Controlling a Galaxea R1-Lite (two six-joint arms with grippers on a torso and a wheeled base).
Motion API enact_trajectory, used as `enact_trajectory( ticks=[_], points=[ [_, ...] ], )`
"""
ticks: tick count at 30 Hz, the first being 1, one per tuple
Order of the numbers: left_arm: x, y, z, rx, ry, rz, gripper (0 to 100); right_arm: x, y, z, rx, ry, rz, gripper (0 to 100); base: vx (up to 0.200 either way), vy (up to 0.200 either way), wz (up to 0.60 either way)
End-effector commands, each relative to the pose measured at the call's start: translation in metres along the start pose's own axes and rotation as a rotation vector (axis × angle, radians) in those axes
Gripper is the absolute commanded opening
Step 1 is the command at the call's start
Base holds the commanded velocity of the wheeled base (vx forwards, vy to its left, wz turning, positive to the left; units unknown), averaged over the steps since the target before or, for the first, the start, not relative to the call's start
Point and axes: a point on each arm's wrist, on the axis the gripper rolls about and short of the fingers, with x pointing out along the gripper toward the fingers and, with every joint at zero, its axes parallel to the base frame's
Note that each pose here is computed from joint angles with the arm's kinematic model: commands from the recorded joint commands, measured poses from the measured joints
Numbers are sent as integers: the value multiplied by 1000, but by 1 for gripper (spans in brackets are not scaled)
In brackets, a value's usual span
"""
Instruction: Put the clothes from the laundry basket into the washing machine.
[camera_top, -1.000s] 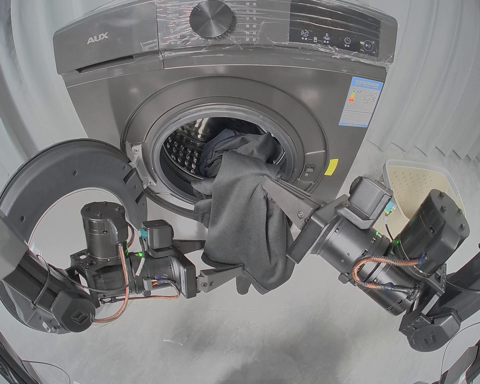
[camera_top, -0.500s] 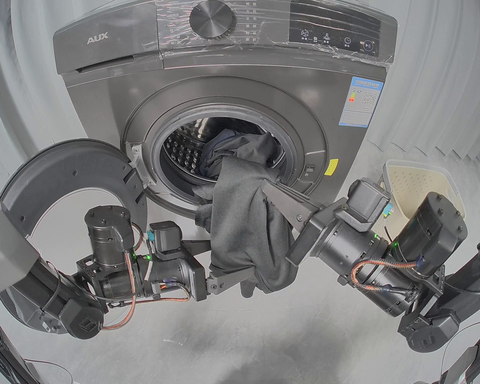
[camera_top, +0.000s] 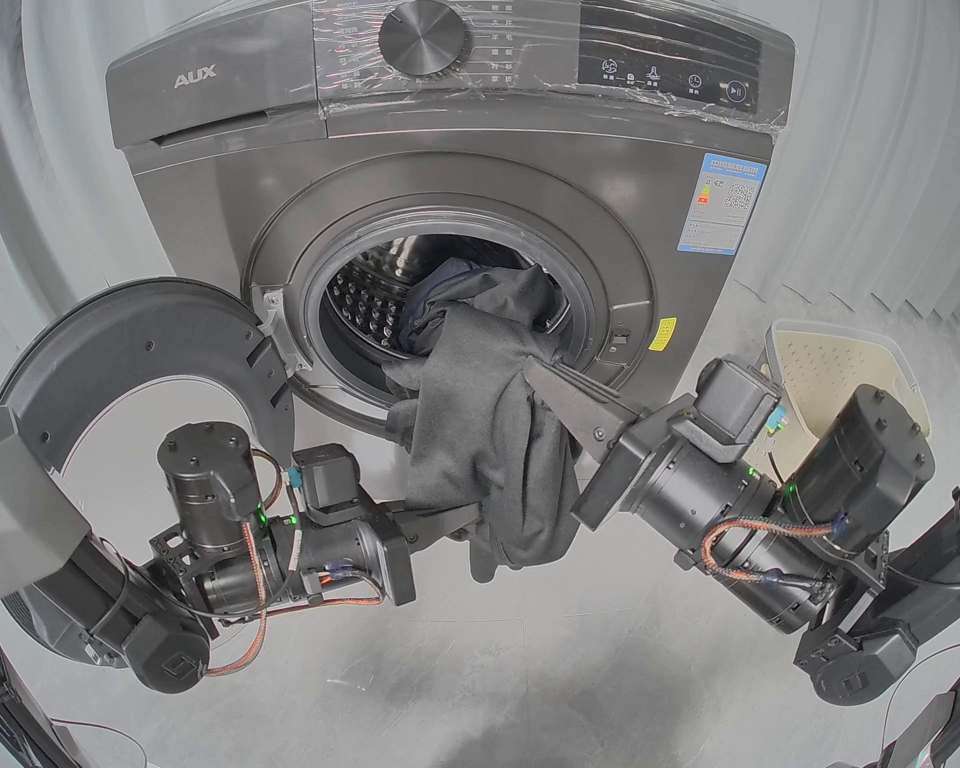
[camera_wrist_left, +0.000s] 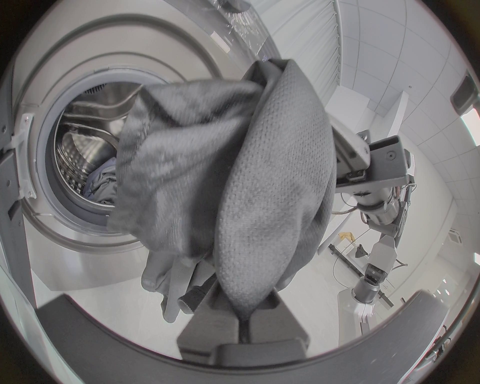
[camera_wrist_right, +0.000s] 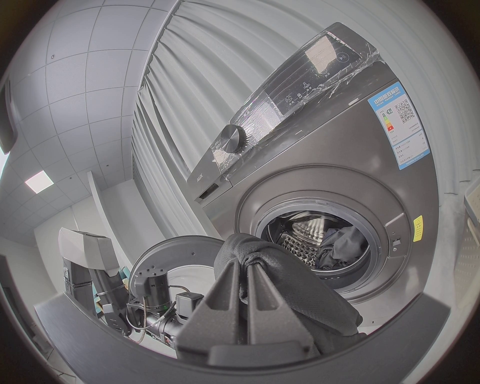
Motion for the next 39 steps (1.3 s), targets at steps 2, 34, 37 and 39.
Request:
enact_trajectory(
  ticks=[2,34,37,39],
  points=[
    [-25,-13,2,23,-53,0,0,2,-3,-10,-2,28,-8,0,0,0,0],
    [-68,-49,41,101,-277,8,0,-27,-29,-61,-45,271,-105,100,0,0,0],
    [-69,-48,42,102,-278,15,0,-27,-32,-61,-55,272,-114,100,0,0,0],
    [-69,-48,42,100,-278,17,0,-27,-35,-60,-60,271,-124,100,0,0,0]
  ],
)
